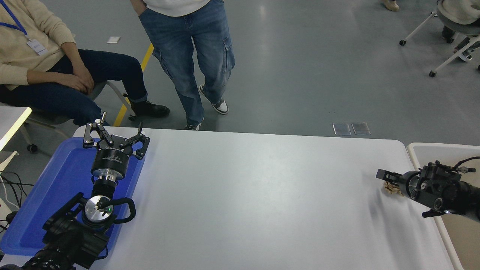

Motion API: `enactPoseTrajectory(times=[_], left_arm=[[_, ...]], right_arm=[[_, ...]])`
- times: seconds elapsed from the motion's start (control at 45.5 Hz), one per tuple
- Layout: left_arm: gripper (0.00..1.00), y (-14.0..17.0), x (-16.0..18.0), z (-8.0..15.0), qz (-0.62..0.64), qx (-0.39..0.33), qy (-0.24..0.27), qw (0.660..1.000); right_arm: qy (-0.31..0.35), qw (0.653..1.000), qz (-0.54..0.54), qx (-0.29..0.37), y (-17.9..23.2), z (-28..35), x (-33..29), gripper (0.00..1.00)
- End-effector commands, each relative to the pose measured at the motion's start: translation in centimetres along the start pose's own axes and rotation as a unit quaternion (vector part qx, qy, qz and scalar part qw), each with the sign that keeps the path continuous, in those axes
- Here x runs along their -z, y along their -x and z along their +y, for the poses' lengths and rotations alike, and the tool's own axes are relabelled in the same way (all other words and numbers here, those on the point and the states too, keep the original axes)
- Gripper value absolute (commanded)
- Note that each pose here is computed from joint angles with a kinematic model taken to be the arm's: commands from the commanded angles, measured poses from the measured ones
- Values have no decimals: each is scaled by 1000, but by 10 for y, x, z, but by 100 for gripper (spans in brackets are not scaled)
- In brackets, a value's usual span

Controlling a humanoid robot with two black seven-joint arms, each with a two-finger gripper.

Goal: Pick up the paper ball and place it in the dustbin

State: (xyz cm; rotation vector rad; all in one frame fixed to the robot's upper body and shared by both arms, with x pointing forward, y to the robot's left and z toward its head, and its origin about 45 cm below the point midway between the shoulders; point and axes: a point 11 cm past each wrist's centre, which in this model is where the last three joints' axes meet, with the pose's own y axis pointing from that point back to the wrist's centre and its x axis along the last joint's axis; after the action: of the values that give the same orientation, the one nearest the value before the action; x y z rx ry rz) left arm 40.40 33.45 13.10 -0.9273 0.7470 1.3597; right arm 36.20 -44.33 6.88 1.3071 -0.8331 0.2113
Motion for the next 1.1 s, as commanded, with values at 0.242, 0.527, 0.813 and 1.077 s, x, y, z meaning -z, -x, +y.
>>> enactPoseTrajectory(times=[0.242,0.527,0.813,1.077], left_arm=[[100,0,0,0,0,0,0,1000],[100,0,0,0,0,0,0,1000],[100,0,0,0,0,0,0,1000],[100,0,0,0,0,0,0,1000]], right_arm=[[0,1000,0,-5,12,-4,3,93],[-2,1000,-17,-2,17,-5,4,64],[-5,999,-32,13,27,-5,5,13],[-9,995,-90,47,38,1,2,0]])
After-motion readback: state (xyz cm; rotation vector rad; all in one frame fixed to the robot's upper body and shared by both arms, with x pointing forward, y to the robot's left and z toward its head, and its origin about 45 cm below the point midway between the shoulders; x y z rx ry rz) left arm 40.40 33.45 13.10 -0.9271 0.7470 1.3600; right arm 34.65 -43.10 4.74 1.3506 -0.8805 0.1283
